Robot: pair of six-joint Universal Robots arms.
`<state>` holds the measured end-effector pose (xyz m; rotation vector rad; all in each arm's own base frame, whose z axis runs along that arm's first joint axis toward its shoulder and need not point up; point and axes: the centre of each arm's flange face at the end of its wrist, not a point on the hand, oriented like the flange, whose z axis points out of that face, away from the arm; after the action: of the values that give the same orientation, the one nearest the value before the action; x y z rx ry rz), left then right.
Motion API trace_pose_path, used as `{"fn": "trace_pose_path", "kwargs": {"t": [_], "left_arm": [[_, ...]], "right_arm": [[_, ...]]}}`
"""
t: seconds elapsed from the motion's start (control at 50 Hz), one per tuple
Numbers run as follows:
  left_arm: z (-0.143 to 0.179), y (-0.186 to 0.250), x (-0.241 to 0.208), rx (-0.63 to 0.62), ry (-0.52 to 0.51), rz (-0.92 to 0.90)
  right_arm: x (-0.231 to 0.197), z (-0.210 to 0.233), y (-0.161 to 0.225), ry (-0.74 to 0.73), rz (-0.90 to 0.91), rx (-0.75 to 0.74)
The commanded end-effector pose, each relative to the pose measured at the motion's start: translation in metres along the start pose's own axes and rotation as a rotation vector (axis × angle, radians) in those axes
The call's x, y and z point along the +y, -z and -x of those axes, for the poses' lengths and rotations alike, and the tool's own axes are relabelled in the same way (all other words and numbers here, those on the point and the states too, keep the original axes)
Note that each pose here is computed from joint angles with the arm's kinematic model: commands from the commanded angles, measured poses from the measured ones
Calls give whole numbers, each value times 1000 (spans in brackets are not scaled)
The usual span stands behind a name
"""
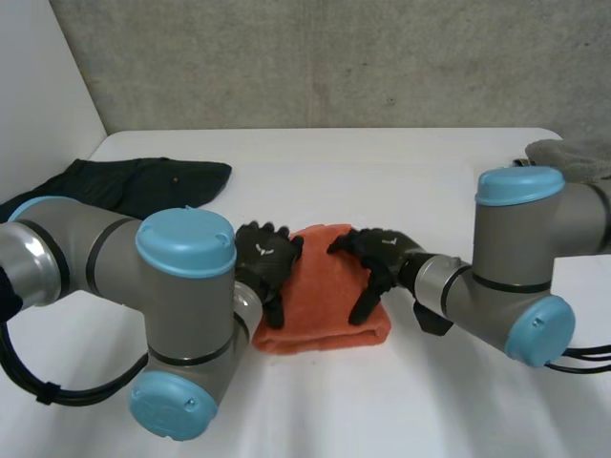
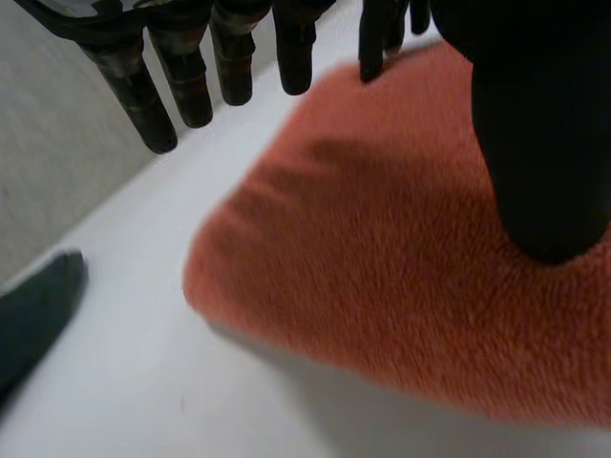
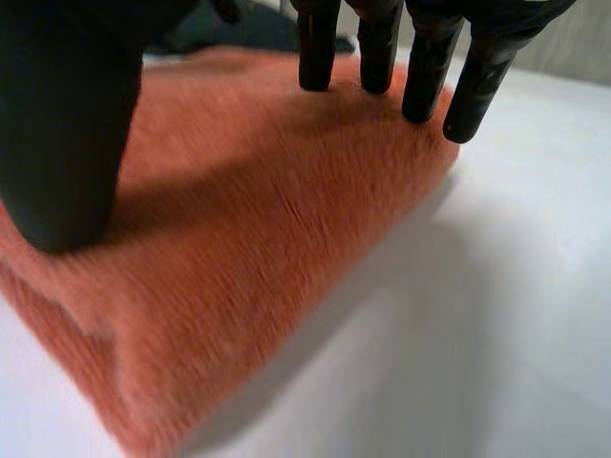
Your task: Fold the laundry.
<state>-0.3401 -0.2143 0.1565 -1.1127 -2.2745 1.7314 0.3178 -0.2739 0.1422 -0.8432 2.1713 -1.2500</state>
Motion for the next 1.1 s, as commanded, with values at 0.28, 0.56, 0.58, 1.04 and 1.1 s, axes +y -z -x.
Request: {"fn": "trace_pose_path", "kwargs": {"t": [0.28,0.56,0.58,1.04,1.1], "left_arm": [[43,43,-93,66,36,-286],[64,66,-118,108,68,-370],[65,66,-118,108,75,-369],[63,60,-111,119,88,-344],[63,61,-111,118,88,-347]], "right_arm": [[-46,37,49,344,-270,158],[34,79,43,403,-206,44],[37,79,40,403,-200,42],[49,63,-16,504,-233,142],[42,62,-20,504,-259,148]]}}
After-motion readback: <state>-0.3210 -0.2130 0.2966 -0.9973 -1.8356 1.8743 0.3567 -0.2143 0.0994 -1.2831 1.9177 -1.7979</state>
